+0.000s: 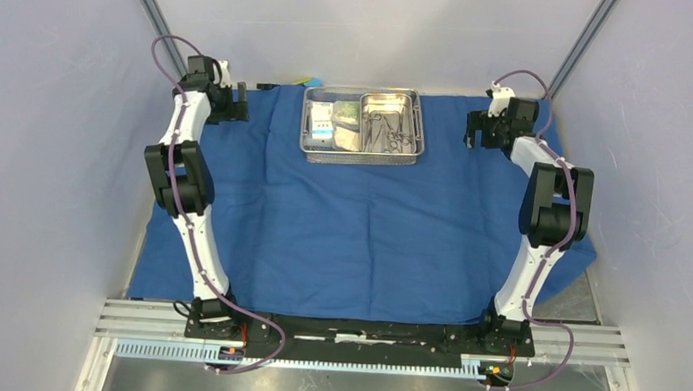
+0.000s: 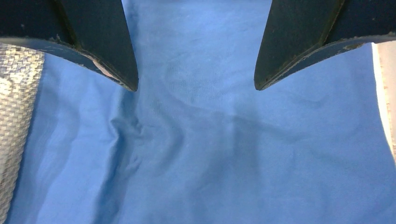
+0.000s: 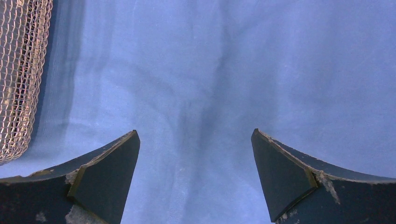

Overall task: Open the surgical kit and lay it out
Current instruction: Smooth out the surgical kit at the center of the board.

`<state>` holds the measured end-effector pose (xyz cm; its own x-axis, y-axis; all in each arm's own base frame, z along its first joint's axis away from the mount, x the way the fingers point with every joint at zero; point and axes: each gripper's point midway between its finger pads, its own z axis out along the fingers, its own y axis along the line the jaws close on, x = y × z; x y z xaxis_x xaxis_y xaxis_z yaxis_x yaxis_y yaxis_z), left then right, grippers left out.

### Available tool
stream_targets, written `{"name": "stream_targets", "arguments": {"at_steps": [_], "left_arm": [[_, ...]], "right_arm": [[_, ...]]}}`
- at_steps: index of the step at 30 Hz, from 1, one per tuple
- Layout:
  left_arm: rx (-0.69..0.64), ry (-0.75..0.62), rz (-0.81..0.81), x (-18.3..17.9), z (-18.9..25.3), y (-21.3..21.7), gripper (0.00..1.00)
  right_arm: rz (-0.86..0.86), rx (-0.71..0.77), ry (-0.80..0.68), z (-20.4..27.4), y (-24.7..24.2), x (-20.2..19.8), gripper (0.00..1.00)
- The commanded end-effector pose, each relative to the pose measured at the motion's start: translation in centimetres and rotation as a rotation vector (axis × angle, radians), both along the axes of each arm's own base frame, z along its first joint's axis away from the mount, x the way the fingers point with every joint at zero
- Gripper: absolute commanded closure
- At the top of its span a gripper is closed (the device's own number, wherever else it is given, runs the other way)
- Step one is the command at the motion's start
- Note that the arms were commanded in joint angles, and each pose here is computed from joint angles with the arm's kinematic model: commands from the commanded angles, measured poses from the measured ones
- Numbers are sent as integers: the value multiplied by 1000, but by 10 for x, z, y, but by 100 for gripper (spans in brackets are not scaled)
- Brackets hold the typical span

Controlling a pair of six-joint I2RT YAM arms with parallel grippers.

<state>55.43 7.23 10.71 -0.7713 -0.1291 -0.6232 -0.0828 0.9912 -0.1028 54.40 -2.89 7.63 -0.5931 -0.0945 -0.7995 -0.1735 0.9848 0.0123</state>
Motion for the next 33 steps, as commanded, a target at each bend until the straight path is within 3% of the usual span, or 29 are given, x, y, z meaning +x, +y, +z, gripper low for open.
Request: {"name": "stream_targets", "arguments": {"at_steps": [1,14,22,27,33], "left_arm": [[134,48,-67,-17,-7,26,0],[186,172,-3,4,-78,82,0],[304,300,19,-20,-101,122,6],[299,349,46,-42,-109,151,15],[288,396,45,-63,-125,167,17]], "right_arm": [[15,-41,-33,14,-1,0,2],[8,-62,28,-17,-7,10,2],[8,-77,20,-10,-9,6,2],[4,-88,17,-6,-11,3,2],[-1,-113,22,-8,-15,-2,2]]}}
